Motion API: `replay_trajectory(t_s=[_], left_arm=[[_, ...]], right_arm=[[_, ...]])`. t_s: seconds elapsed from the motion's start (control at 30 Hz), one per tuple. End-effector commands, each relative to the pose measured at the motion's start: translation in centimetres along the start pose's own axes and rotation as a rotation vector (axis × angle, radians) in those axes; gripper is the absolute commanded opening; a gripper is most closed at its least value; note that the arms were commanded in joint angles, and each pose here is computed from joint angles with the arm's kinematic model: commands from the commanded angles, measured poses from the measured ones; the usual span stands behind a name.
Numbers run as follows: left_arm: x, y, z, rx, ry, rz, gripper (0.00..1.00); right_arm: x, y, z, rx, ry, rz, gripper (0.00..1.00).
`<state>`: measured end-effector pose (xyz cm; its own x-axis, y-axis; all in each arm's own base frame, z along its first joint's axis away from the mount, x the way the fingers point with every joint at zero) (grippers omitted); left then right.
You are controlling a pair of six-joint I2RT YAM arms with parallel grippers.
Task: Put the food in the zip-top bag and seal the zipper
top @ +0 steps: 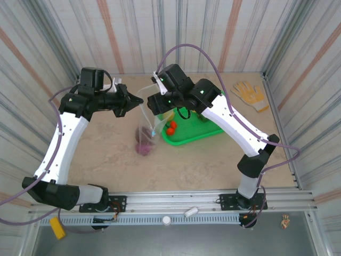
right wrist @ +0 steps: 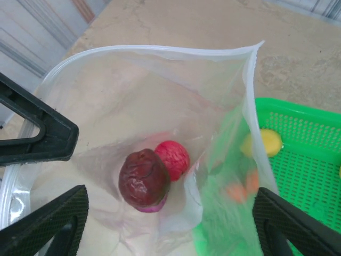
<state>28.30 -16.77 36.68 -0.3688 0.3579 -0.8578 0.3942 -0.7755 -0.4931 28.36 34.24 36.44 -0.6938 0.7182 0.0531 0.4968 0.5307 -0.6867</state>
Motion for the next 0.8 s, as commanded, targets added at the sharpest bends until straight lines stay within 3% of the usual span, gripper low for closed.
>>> replay_trajectory(t_s=[0.0, 0.17, 0.4, 0.5, 0.67, 0.77], left_arm=[[0.3, 0.1, 0.3, 0.009, 0.009, -0.003, 0.0], [0.7, 0.4, 0.1, 0.01, -0.001, -0.013, 0.0], [0.7, 0.5, 0.0, 0.005, 0.0, -0.017, 0.0], [1.1, 0.7, -0.2, 0.003, 0.0, -0.024, 0.0], [0.8, 0.7, 0.0, 0.012, 0.004, -0.008, 0.0], [0.3, 0.5, 0.3, 0.011, 0.025, 0.005, 0.0]], right_arm=[[0.8, -1.7, -0.7, -0.043, -0.01, -0.051, 0.73], [0.5, -4.5, -2.4, -0.129, 0.033, -0.096, 0.63], [-4.6, -6.8, -3.1, -0.209, 0.219, -0.092, 0.65], [-8.7, -5.2, -1.1, -0.155, 0.323, -0.031, 0.66], [-16.5, -0.9, 6.2, 0.065, 0.412, 0.281, 0.71], [-18.8, 1.7, 9.9, 0.175, 0.444, 0.292, 0.8]])
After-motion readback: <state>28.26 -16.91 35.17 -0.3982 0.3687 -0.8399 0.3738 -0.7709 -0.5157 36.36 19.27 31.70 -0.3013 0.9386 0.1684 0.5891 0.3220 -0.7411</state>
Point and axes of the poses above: each hand's point on the last joint's axis, 136 mm out from that joint toward the fingers, its own y axis out along the fingers, its own x axis along the line the jaws close on, z = x × y, the point moved 3 cm from there along -y, back along the fingers, and after that the axes turned 10 degrees about -y, right-handed, at the moved point
